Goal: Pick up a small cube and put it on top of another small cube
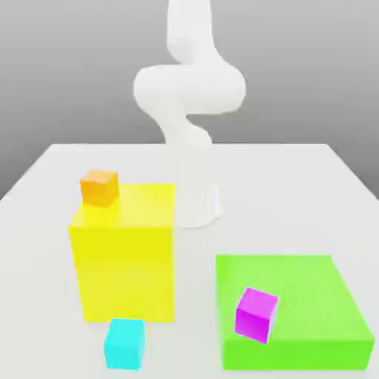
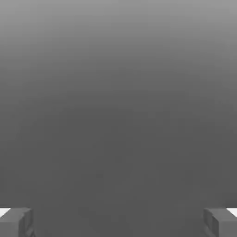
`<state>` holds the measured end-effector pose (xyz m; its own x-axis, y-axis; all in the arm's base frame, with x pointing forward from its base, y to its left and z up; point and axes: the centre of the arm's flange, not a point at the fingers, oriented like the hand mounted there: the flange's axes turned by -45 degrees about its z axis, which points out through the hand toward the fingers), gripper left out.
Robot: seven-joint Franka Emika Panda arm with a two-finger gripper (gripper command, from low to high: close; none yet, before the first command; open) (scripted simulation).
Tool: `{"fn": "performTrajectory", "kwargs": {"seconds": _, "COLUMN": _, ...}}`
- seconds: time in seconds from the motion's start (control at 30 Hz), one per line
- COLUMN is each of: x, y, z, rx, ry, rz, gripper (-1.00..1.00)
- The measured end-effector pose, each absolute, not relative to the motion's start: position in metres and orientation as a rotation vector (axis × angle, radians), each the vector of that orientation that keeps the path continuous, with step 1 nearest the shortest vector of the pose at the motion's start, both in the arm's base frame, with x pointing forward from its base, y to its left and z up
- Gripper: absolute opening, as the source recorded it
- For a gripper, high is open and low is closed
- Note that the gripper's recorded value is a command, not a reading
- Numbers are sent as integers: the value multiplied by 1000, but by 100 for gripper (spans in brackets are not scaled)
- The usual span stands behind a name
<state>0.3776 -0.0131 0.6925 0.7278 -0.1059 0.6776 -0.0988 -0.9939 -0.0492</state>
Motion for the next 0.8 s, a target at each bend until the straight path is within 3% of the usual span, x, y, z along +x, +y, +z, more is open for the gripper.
{"fn": "performTrajectory", "kwargs": {"seconds": 0.43, "x": 511, "y": -117, "z": 555, "rx": -2873, "ry": 977, "rz": -726, "gripper": 0}}
{"fn": "performTrajectory", "kwargs": {"seconds": 0.8, "x": 559, "y": -231, "z": 392, "rx": -2640, "ry": 1630, "rz": -372, "gripper": 0}}
